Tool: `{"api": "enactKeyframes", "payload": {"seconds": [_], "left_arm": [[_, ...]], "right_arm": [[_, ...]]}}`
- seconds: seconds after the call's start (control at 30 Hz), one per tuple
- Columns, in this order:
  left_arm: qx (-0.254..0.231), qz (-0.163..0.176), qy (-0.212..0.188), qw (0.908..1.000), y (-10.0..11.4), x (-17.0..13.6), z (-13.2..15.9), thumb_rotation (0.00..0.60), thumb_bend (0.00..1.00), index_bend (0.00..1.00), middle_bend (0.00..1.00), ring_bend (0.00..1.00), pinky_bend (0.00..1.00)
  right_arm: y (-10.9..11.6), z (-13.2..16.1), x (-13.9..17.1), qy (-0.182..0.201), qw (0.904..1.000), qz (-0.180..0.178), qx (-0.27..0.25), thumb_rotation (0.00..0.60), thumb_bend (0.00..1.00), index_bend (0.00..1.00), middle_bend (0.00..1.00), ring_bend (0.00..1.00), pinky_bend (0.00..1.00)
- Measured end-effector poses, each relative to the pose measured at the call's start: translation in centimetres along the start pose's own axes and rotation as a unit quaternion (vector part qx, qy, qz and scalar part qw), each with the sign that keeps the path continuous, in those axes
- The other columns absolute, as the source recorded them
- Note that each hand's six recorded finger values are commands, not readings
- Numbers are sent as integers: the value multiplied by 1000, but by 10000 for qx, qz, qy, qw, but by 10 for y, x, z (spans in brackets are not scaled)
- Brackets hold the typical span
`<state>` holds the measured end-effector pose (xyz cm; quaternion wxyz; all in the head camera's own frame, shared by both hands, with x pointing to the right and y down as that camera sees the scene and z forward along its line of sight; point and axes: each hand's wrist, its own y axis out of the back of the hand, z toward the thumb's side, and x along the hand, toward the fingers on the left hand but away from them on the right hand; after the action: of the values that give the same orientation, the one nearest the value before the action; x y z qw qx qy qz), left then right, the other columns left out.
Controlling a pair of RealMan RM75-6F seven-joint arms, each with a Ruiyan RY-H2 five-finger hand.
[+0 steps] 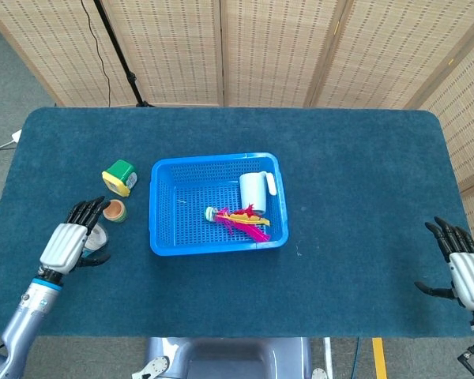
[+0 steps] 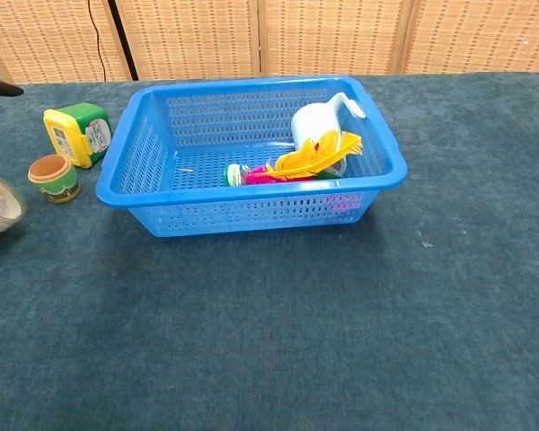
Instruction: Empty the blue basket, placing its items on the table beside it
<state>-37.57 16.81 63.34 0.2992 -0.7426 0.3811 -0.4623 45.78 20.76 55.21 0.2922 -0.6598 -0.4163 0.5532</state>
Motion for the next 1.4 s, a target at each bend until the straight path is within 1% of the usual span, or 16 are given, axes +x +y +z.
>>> {"api": "enactKeyframes", "payload": {"seconds": [0.1,0.2,0.3,0.33,0.4,0.47,0.57,0.7,0.83,0.93,1.07,1.23,1.33,1.4], "left_arm": [[-42,185,-86,9998,20,-9,9,600,130,0,0,0,0],[97,476,-82,9988,47,-21,16,600,131,0,0,0,0],[261,715,63,9971,70,-35,19,600,131,0,0,0,0],[347,811,189,9959,80,-42,18,600,130,0,0,0,0],[441,870,333,9947,88,-49,16,600,130,0,0,0,0],[507,920,464,9934,97,-57,13,600,130,0,0,0,0],[490,1001,515,9924,105,-61,10,600,130,0,0,0,0],[373,1069,504,9923,111,-64,9,600,130,0,0,0,0],[231,1114,466,9924,116,-67,7,600,130,0,0,0,0],[138,1161,432,9922,120,-69,6,600,130,0,0,0,0],[42,1244,391,9914,126,-73,4,600,131,0,0,0,0],[-66,1314,350,9907,131,-77,1,600,131,0,0,0,0],[-113,1330,348,9904,133,-79,-1,600,130,0,0,0,0],[-123,1339,347,9903,134,-80,-3,600,130,0,0,0,0]], "right_arm": [[4,9,-7,135,9998,-44,106,600,0,0,0,0,0],[10,23,-22,386,9989,-93,242,600,0,0,0,0,0],[15,40,-39,668,9972,-68,338,600,0,0,0,0,0],[16,48,-47,795,9961,-39,371,600,0,0,0,0,0],[16,63,-61,1028,9938,15,423,600,0,0,0,0,0],[17,85,-78,1352,9895,74,495,600,0,0,0,0,0],[16,119,-99,1839,9809,128,622,600,0,0,0,0,0],[7,167,-122,2414,9676,242,695,600,0,0,0,0,0],[-8,222,-139,3024,9503,328,670,600,0,0,0,0,0],[-20,257,-151,3366,9386,366,666,600,0,0,0,0,0],[-35,293,-168,3668,9260,405,794,600,0,0,0,0,0],[-48,333,-187,4008,9104,232,998,600,0,0,0,0,0],[-54,347,-198,4118,9034,130,1187,600,0,0,0,0,0],[-58,351,-205,4136,9003,74,1354,600,0,0,0,0,0]]}}
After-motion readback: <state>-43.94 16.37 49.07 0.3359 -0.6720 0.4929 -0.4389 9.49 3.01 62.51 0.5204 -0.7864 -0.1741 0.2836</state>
